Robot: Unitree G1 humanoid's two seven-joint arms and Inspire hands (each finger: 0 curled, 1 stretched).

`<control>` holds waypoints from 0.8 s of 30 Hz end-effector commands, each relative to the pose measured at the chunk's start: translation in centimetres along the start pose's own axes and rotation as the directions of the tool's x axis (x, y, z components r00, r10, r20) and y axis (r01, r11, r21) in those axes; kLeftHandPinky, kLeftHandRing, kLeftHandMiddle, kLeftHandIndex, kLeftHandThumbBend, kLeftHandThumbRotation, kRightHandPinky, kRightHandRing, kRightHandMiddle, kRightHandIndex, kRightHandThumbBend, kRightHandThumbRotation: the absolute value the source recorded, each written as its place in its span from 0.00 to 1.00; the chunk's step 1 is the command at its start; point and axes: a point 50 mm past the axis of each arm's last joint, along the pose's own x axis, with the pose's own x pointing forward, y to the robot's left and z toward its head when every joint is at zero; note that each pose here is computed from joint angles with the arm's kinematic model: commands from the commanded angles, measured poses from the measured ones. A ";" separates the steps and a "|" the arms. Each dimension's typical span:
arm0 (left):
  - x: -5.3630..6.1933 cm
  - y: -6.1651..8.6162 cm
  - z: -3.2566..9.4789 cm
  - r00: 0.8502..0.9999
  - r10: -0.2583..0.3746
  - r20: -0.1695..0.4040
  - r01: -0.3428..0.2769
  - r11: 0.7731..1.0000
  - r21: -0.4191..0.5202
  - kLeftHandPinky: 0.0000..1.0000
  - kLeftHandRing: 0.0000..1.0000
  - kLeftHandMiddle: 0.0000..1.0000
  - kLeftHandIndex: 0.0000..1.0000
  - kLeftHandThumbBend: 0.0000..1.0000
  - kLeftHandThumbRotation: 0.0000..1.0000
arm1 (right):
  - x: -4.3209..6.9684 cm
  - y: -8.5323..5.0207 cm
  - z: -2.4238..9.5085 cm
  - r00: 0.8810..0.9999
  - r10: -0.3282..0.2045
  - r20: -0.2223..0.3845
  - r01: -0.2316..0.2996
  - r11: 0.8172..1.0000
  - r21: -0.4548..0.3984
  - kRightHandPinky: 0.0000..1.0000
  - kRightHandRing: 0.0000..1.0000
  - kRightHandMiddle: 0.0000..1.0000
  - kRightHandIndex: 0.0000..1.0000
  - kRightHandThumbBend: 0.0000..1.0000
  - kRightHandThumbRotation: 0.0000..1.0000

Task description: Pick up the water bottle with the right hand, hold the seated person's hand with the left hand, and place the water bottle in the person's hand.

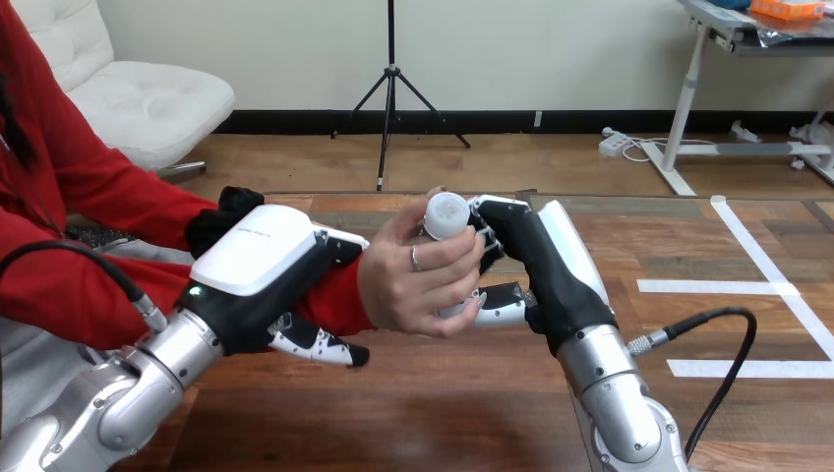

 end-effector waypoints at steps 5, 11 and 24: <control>1.8 1.8 1.2 0.995 0.060 0.079 -0.067 0.994 0.091 0.77 0.85 0.90 0.93 0.99 0.42 | 1.2 -1.8 2.1 0.998 0.010 0.066 -0.006 0.998 -0.060 0.91 0.98 0.98 0.98 1.00 0.38; 1.6 1.7 1.1 0.997 0.045 0.066 -0.053 0.991 0.123 0.86 0.93 0.97 0.98 1.00 0.50 | 0.9 -2.0 2.0 0.999 0.018 0.044 -0.015 0.998 -0.059 0.93 0.99 1.00 1.00 1.00 0.45; 1.3 1.6 1.0 0.997 0.039 0.065 -0.048 0.987 0.151 0.97 1.00 1.00 1.00 1.00 0.61 | 0.5 -2.2 1.6 0.999 0.026 0.025 -0.024 0.998 -0.066 1.00 1.00 1.00 1.00 1.00 0.55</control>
